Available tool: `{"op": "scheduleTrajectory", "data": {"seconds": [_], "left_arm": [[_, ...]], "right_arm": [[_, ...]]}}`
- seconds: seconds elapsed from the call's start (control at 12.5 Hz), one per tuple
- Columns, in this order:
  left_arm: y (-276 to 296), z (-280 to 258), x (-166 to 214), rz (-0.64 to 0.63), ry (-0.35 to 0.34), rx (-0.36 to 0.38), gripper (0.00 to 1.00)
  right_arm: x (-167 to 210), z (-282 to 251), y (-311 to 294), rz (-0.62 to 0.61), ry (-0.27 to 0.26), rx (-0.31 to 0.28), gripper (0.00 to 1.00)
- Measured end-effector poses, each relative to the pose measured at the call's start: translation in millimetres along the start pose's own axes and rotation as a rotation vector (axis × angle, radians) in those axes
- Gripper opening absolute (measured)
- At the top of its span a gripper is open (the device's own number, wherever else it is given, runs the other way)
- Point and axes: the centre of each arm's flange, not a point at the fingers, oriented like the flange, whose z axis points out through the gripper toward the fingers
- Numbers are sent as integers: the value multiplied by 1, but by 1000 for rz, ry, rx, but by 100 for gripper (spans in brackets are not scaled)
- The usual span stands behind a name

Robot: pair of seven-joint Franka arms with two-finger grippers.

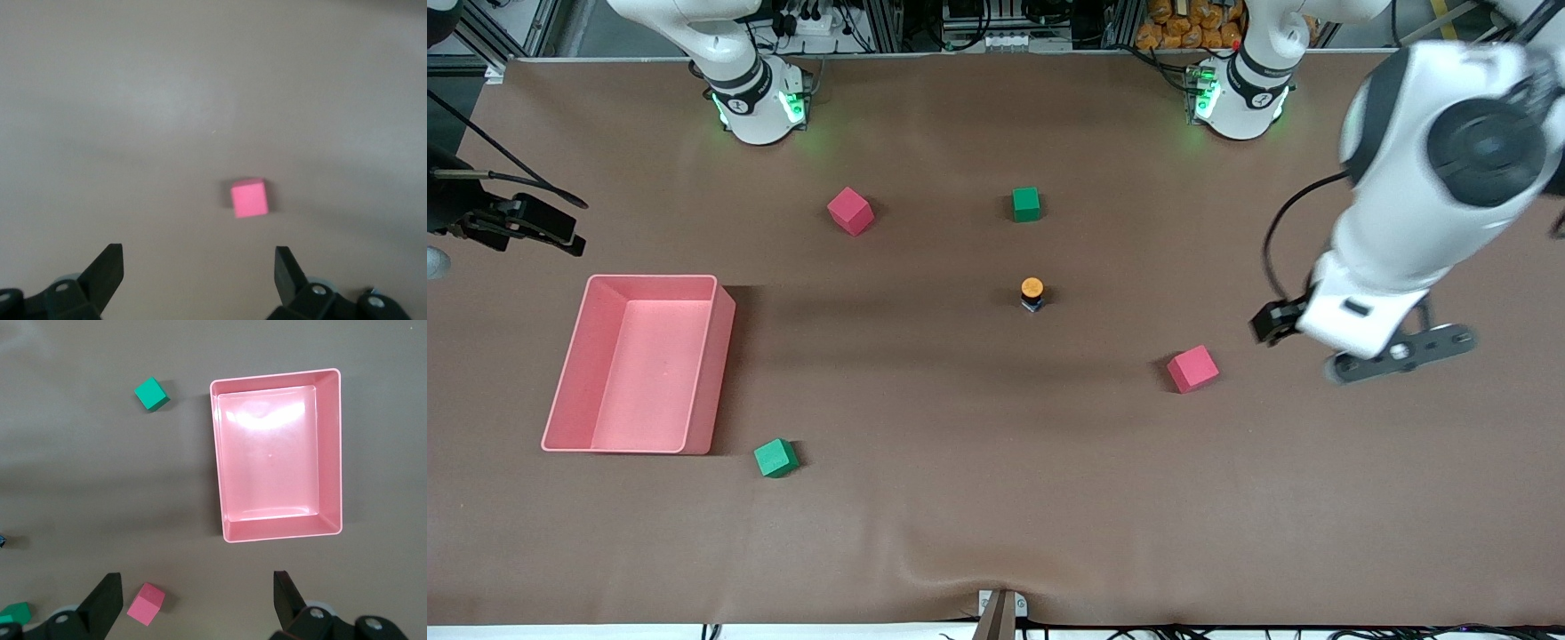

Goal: Place and upright button with both arms

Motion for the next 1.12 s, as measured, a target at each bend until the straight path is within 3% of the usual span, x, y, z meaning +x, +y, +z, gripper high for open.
{"op": "scheduleTrajectory", "data": {"seconds": [0.24, 0.48, 0.72, 1.12], "left_arm": [[-59, -11, 13, 33, -9, -22, 100], [-94, -8, 16, 29, -73, -73, 100], [-114, -18, 3, 21, -117, -129, 100], [-148, -62, -31, 34, -120, -136, 100]], "right_arm": [[0, 0, 0, 0, 0, 0, 100], [0, 0, 0, 0, 0, 0, 100], [0, 0, 0, 0, 0, 0, 100], [0, 0, 0, 0, 0, 0, 100]]}}
